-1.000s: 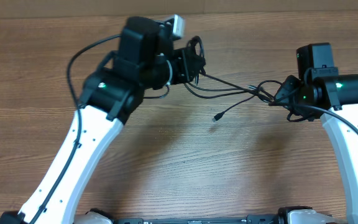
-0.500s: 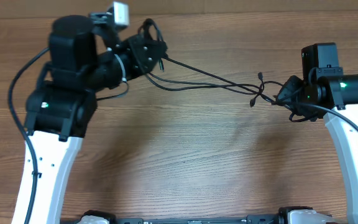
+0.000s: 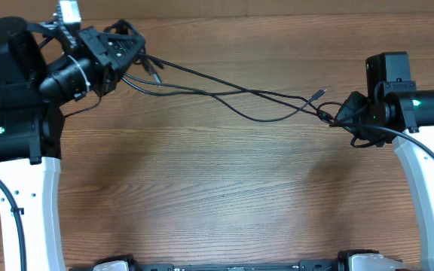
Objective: Untangle cables
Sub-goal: 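Pull the cables apart, left gripper moving far left, right gripper right, then open the right gripper, releasing its cable end, and hold it open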
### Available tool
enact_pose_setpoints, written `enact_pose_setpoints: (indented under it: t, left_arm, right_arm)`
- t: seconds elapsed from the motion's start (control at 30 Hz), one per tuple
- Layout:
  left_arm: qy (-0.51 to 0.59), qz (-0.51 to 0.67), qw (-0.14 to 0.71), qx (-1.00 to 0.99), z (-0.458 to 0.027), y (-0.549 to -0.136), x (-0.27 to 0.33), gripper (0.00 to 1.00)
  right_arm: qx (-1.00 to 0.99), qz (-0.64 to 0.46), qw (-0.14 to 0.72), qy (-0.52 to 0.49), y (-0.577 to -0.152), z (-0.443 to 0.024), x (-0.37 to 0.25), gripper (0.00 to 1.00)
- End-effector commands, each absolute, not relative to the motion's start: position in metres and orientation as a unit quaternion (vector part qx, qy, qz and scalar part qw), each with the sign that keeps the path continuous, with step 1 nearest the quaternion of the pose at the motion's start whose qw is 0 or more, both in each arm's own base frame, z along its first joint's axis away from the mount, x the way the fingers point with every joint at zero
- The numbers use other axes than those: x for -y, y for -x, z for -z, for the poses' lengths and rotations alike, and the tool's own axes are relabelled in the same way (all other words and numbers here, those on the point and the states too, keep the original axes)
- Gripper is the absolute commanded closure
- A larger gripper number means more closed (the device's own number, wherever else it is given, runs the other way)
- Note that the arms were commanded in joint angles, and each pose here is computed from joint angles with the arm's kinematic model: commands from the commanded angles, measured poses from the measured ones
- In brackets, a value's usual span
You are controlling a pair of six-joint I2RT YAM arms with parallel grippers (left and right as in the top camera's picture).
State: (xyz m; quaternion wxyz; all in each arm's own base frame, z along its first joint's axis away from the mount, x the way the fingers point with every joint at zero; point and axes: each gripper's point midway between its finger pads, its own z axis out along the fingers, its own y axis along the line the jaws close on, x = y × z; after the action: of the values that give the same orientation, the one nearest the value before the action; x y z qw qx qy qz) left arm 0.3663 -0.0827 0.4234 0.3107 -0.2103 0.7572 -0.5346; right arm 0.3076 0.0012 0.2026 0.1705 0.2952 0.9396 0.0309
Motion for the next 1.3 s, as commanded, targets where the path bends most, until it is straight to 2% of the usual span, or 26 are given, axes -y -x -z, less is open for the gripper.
enact_pose_setpoints:
  t: [0.0,0.17,0.27,0.4,0.6,0.67,1.03,1.17,1.27]
  left_arm:
    - [0.265,0.539,0.345,-0.721,-0.451,-0.361,0.05,0.96]
    - [0.267,0.539,0.348,-0.719,-0.452,-0.361,0.045,0.96]
    - [0.267,0.538,0.349,-0.72,-0.452,-0.361,0.045,0.96]
    - [0.269,0.536,0.35,-0.719,-0.451,-0.362,0.044,0.96]
    - [0.272,0.534,0.353,-0.719,-0.451,-0.363,0.043,0.96]
    - [0.273,0.533,0.354,-0.718,-0.451,-0.363,0.042,0.96]
    - [0.291,0.517,0.37,-0.715,-0.449,-0.368,0.032,0.96]
    - [0.298,0.48,0.407,-0.717,-0.446,-0.374,0.015,0.96]
    - [0.296,0.469,0.415,-0.721,-0.444,-0.374,0.012,0.96]
  right_arm:
    - [-0.929,0.048,0.187,-0.316,-0.303,-0.205,0.036,0.96]
    - [-0.929,0.048,0.188,-0.316,-0.303,-0.205,0.036,0.93]
    - [-0.929,0.048,0.187,-0.316,-0.303,-0.205,0.036,0.78]
    - [-0.929,0.048,0.187,-0.315,-0.303,-0.205,0.036,0.51]
    - [-0.929,0.049,0.187,-0.314,-0.303,-0.205,0.036,0.26]
    - [-0.929,0.053,0.188,-0.314,-0.303,-0.205,0.038,0.23]
    - [-0.935,0.061,0.189,-0.294,-0.304,-0.205,0.039,0.21]
    - [-0.949,0.068,0.186,-0.244,-0.304,-0.205,0.038,0.0]
    - [-0.952,0.057,0.183,-0.238,-0.304,-0.204,0.034,0.0]
